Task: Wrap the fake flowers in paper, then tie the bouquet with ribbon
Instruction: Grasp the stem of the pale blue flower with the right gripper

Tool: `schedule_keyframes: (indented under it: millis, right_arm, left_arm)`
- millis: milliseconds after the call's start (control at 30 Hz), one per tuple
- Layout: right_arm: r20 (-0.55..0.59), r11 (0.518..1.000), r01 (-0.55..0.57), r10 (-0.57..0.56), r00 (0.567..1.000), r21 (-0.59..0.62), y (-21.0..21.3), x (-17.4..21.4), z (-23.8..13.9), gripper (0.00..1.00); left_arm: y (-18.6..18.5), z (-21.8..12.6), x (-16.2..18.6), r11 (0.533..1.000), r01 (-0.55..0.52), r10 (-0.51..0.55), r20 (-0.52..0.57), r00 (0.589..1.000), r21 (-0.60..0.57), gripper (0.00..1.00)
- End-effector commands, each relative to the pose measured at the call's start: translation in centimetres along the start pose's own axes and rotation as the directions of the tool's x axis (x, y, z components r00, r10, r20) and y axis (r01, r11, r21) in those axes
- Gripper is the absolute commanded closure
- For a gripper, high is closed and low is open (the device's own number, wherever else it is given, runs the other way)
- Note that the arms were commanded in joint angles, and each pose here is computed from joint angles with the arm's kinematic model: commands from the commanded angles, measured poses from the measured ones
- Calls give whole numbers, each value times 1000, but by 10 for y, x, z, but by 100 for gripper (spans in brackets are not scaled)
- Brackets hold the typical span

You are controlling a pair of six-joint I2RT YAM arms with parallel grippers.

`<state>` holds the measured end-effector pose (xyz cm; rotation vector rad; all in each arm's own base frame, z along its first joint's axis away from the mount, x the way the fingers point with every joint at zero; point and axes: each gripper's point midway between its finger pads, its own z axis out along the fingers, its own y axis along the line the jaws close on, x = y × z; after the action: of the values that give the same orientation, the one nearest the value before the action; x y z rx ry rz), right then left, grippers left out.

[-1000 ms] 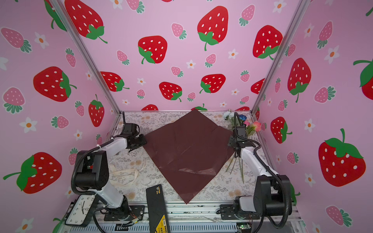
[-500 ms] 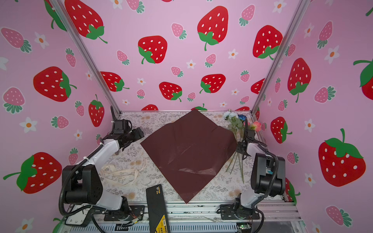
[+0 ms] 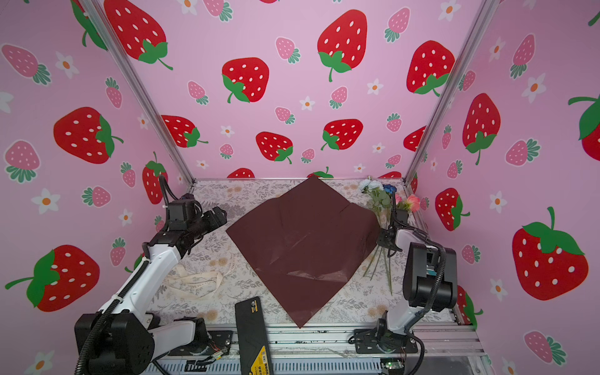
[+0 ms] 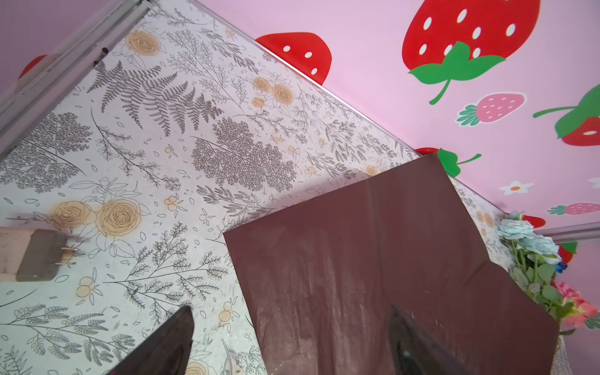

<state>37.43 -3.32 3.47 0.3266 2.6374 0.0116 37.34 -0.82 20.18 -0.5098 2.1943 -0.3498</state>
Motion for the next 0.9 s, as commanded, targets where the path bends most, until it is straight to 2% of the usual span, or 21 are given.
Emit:
schedule_keyframes:
  millis: [0, 533, 867]
  right_arm:
    - [-33, 1000, 24, -23, 999, 11, -4, 9, 7, 70]
    - [-76, 997, 63, -66, 995, -34, 3, 24, 21, 88]
    - [-10, 993, 108, -109, 994, -54, 17, -5, 0, 97]
  left_arm:
    - [-6, -5, -3, 999, 21, -21, 13, 1000, 38, 7]
    - [-5, -9, 4, 998, 37, -37, 4, 999, 43, 7]
    - [-5, -9, 6, 998, 41, -41, 5, 999, 49, 7]
